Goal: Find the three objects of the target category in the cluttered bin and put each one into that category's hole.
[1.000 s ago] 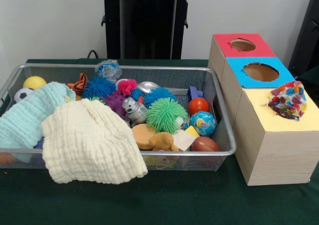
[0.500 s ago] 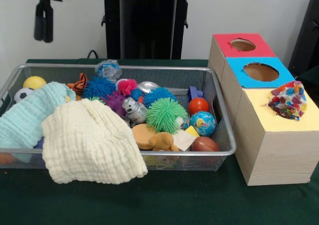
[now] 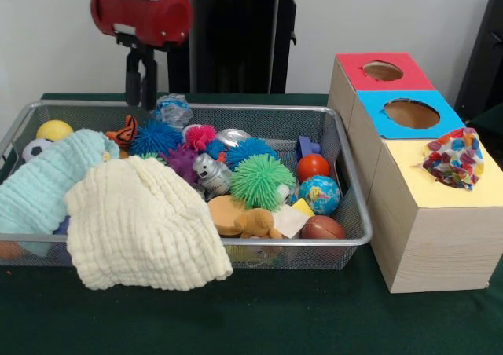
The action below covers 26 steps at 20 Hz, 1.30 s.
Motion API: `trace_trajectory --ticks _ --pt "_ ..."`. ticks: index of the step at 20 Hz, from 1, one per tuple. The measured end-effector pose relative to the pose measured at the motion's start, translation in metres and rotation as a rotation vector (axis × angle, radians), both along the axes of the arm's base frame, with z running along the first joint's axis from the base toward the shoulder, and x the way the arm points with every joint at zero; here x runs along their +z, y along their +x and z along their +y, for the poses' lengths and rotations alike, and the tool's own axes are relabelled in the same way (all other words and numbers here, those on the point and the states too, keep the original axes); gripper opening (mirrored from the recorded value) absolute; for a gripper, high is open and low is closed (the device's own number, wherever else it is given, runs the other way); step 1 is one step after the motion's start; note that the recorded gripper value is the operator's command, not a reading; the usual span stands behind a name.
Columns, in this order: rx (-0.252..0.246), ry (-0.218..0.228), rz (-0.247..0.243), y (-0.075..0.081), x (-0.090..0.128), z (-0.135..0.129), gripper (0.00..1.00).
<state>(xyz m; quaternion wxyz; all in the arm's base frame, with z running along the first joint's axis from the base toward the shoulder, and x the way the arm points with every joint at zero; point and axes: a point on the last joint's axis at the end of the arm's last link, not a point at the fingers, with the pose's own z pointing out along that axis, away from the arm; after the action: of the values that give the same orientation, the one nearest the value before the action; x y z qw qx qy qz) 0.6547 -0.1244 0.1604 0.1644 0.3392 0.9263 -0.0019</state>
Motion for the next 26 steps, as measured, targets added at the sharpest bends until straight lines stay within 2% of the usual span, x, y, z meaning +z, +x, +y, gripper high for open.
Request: trace_trajectory --ticks 5,7,12,18,21,23,26 --pt "0.018 0.006 0.018 -0.003 -0.008 0.014 1.0" --pt "0.028 0.011 0.036 -0.008 -0.014 0.024 1.0" --pt "0.029 0.012 0.071 -0.022 -0.025 0.03 1.0" --pt "0.004 -0.003 0.1 -0.037 -0.031 0.02 1.0" --pt "-0.015 -0.016 0.111 -0.043 -0.032 0.009 1.0" --pt "-0.042 -0.027 0.131 -0.053 -0.037 -0.006 1.0" --pt "-0.062 -0.024 0.151 -0.062 -0.045 -0.016 1.0"
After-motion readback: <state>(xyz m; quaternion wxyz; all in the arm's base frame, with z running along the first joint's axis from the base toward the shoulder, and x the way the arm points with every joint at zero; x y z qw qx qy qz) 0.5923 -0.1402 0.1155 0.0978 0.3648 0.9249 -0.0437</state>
